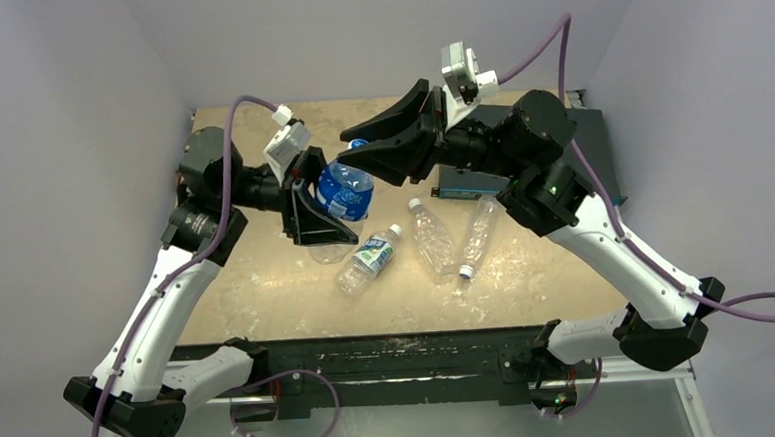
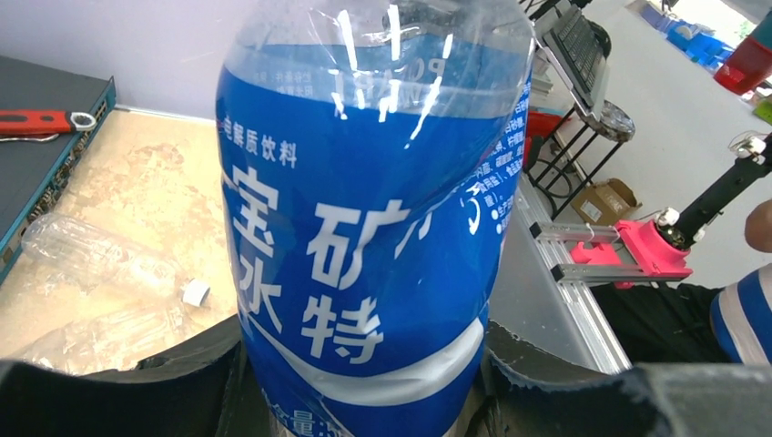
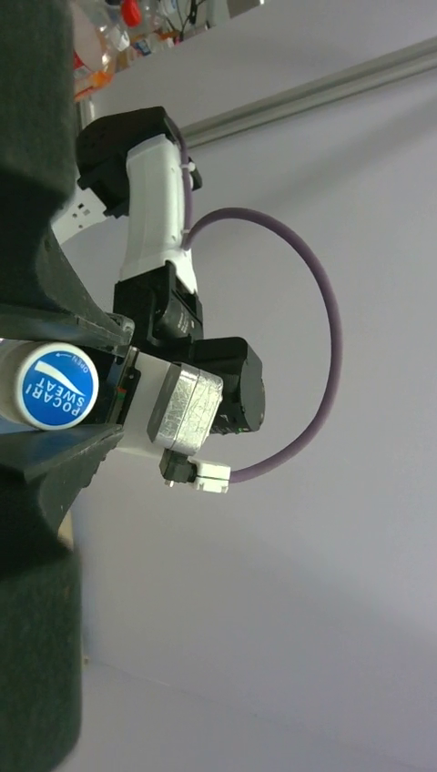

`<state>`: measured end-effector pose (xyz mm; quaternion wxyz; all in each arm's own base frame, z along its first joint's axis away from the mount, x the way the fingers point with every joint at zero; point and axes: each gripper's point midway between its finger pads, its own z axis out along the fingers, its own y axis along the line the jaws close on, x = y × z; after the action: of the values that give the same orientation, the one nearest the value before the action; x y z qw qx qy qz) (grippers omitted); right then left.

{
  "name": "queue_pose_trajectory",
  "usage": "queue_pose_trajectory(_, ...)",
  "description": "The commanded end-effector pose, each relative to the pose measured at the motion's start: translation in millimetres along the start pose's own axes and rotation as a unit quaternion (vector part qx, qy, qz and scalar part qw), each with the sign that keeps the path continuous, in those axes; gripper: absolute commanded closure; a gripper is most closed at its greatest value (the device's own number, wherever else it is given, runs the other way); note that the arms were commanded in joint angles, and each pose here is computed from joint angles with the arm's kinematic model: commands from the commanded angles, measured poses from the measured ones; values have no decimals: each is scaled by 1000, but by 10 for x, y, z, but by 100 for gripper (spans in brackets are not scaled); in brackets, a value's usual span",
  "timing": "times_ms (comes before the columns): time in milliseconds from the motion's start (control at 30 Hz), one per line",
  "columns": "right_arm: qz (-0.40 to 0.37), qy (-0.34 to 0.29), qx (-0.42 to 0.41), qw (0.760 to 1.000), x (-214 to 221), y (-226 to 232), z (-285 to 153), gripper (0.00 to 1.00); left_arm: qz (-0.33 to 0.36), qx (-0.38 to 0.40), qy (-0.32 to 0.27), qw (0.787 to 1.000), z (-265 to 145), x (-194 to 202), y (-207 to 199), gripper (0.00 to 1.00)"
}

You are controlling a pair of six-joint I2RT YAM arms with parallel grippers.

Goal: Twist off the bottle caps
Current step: Unscrew the bottle cap from the plastic bottle.

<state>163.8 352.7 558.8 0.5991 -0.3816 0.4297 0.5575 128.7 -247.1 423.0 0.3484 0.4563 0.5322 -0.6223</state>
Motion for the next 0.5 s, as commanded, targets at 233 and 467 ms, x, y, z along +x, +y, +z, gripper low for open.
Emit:
queue_pose_trajectory(233,30,-39,212,976,-112,-543,-298,6,162,-166,7,973,-196,-146,395,67)
queue_pose_trajectory(467,38,-81,230,969,-294,-481,-312,7,215,-293,15,931,-450,-166,797,67)
